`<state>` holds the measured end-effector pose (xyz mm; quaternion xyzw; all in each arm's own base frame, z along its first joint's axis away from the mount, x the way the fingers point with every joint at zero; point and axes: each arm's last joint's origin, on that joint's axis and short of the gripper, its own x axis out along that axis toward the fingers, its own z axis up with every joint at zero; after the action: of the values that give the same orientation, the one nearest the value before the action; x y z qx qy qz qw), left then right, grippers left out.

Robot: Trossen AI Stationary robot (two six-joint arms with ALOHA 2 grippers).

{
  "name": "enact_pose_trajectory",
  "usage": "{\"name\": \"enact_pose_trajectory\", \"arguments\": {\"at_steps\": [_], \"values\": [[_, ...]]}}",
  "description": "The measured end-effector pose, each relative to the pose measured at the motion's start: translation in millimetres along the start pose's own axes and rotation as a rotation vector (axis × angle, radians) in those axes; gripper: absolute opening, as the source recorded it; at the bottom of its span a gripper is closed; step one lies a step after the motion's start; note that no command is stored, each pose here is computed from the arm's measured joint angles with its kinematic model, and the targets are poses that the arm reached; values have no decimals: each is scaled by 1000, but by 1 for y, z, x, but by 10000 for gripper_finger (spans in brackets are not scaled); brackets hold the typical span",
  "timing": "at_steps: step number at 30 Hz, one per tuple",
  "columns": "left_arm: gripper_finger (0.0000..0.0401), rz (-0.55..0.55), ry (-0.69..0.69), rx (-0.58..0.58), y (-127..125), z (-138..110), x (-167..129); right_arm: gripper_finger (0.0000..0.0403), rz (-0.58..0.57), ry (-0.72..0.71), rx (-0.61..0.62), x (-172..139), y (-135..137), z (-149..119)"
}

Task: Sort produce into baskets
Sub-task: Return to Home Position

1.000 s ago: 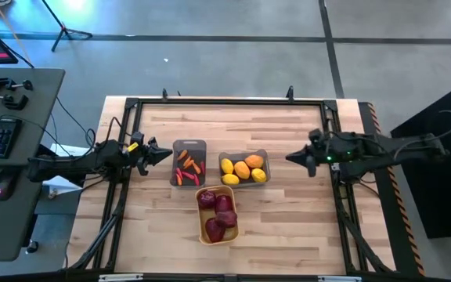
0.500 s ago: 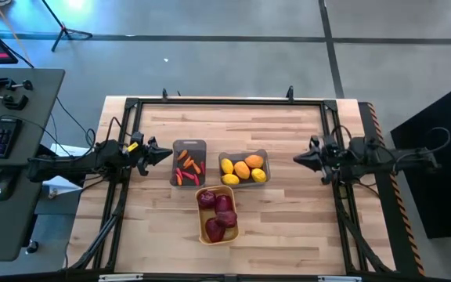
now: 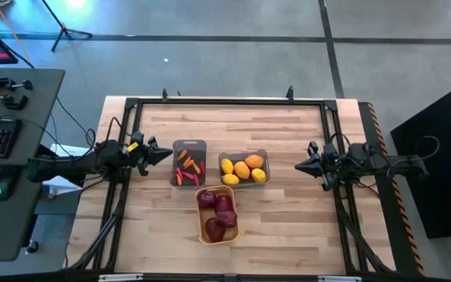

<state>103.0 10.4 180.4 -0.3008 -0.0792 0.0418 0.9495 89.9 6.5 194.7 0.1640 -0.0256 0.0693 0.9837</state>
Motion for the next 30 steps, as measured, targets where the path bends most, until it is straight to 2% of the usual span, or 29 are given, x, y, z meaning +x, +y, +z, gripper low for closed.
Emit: {"name": "enact_pose_trajectory", "arguments": {"at_steps": [7,9,12,15,21,30], "values": [[0,0,-1,0,0,0,0,0,28,-47,-27,5,-6,-16],[0,0,0,0,0,0,0,0,37,-23,-46,5,-6,-18],[0,0,-1,0,0,0,0,0,-16,8,-66,5,-8,-22],[0,0,-1,0,0,0,0,0,-106,55,-23,6,-12,-27],[0,0,-1,0,0,0,0,0,-113,92,-75,8,-13,-29],[0,0,-1,0,0,0,0,0,-116,92,-32,8,-13,-30]]}}
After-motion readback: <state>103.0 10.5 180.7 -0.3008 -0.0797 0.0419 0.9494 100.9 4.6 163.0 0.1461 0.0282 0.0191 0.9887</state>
